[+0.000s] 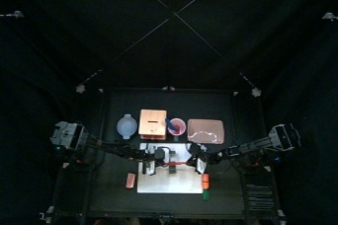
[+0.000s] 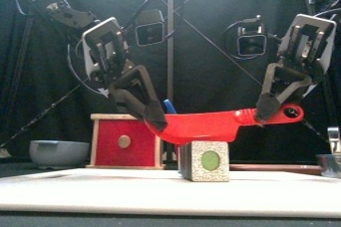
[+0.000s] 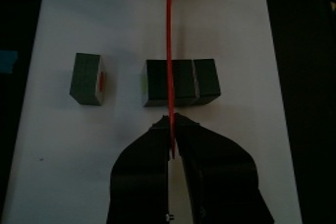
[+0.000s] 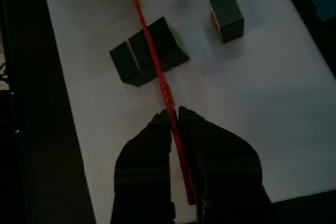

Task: Place sushi on board then cut the sushi with the knife then place the pieces on the plate
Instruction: Cut the sushi into 4 pieces

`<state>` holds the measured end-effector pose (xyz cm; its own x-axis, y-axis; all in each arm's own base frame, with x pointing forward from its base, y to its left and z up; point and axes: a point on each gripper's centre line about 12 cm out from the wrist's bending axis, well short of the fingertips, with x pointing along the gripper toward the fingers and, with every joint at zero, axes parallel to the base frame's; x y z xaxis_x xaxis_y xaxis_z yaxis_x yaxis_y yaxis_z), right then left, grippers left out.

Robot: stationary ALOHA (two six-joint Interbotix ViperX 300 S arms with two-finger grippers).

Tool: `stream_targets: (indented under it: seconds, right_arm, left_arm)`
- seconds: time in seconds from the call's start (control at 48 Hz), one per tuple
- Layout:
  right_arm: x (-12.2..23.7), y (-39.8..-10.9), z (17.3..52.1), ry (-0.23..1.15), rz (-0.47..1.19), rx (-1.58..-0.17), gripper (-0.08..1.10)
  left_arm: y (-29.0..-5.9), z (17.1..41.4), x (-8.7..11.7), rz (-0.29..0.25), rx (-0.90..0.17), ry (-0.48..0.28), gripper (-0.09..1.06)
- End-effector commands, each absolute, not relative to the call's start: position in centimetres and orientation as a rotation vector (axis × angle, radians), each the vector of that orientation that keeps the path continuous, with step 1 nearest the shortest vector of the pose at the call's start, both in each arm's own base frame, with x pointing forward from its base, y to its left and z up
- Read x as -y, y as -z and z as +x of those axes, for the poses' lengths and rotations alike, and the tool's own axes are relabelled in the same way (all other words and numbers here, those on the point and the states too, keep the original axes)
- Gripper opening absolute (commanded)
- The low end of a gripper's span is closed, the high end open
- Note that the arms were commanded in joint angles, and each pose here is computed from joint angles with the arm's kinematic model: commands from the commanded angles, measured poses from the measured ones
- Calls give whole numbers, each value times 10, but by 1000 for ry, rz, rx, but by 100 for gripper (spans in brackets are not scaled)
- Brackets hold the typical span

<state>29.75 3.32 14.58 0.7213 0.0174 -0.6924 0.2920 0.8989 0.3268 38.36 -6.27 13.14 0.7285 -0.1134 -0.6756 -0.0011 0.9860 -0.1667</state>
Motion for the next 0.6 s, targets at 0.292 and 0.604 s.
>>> stream_targets:
  seconds: [0.292, 0.604]
  right_arm:
    - [-30, -152, 303, 169, 446, -733, 34]
    - [-26, -152, 304, 180, 426, -730, 34]
  left_arm:
    - [-135, 384, 74, -155, -748, 89, 45]
    - [-133, 384, 73, -159, -754, 85, 45]
